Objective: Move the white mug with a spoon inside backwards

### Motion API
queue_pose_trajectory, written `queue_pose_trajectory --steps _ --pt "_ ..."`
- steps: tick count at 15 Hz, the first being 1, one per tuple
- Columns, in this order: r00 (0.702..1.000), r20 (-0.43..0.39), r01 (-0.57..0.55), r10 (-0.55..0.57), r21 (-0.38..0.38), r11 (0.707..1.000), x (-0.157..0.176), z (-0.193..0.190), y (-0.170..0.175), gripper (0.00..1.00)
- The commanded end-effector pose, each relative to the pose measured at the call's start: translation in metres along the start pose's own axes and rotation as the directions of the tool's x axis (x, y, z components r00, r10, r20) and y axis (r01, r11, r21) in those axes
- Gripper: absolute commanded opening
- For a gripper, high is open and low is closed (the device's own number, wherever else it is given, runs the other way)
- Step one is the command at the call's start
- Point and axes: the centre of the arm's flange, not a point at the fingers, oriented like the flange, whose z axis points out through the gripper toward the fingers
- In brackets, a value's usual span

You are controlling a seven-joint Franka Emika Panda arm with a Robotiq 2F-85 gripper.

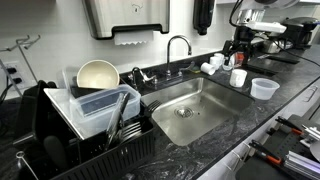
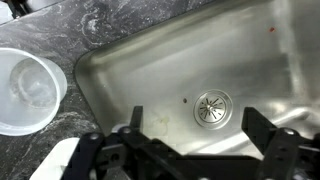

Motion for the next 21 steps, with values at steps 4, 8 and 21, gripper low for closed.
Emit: queue_pose_trajectory --steps 4,8,21 --pt "1.0 0.004 -0.003 0.003 0.013 1.0 0.004 0.002 0.0 1.0" --pt "0.995 -0.014 -0.099 0.1 0.06 0.993 0.027 0.01 0.021 1.0" --pt "0.96 -0.053 -0.276 0.274 -0.038 0.96 0.073 0.073 0.076 1.0"
